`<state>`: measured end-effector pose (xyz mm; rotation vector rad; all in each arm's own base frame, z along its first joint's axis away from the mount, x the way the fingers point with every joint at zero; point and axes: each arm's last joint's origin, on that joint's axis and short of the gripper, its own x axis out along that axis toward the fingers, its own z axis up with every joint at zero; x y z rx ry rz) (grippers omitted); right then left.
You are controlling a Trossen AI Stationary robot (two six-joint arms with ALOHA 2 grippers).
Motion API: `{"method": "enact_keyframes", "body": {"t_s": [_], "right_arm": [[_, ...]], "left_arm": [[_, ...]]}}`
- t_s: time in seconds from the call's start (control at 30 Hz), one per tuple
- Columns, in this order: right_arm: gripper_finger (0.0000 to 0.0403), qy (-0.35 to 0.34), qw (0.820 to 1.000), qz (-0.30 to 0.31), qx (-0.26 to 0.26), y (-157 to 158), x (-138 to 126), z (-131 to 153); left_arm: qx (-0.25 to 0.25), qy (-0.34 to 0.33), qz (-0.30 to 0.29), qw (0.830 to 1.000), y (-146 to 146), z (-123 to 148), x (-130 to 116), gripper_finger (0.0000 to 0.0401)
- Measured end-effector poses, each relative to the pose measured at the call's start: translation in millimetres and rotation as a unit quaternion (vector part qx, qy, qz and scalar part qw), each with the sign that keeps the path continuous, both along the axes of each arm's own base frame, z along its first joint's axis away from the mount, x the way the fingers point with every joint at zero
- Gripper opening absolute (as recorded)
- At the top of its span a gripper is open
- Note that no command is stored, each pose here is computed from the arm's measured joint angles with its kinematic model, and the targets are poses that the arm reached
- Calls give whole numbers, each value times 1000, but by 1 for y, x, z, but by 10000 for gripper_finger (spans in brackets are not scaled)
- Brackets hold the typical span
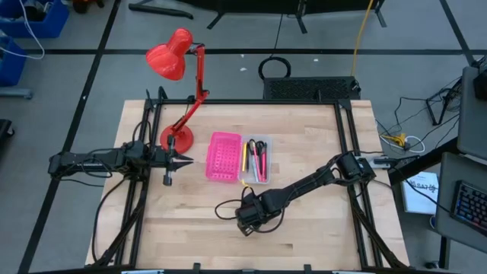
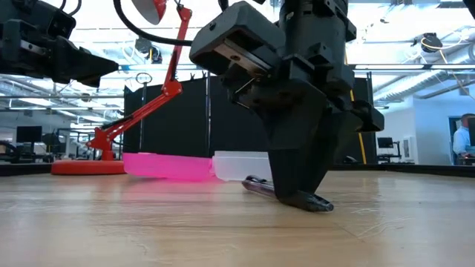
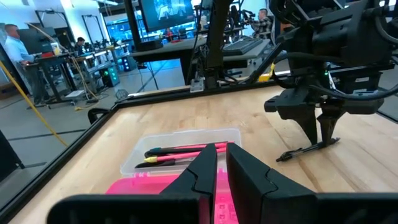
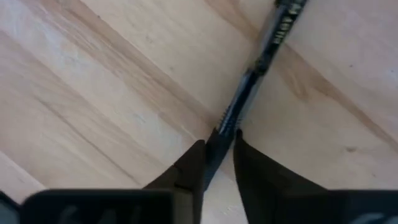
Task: Pick & place school supplies into a supply box
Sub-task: Put the black pen into the supply box
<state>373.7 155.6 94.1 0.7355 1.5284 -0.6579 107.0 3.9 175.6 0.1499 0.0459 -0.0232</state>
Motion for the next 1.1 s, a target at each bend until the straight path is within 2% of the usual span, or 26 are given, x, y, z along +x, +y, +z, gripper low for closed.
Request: {"method": "enact_keyframes", "body": {"t_s": [0.2,0.53,0.63,0.73,0.83,0.97,1.1], "right_arm": [[16,14,999,1,30,-2,0,1],[13,-1,999,11,41,-3,2,4],[12,-40,999,13,21,-3,2,20],[7,-103,995,9,8,-3,4,47],[2,-120,992,-10,-22,-9,-1,63],[3,-179,983,-25,-20,-9,-3,98],[2,-176,984,-28,-23,-7,-6,98]], "left_arm": [[0,0,0,1000,0,0,0,44],[0,0,0,1000,0,0,0,44],[0,0,0,1000,0,0,0,44],[0,0,0,1000,0,0,0,44],[0,0,0,1000,0,0,0,44],[0,0,0,1000,0,0,0,44],[0,1,0,1000,0,0,0,44]]}}
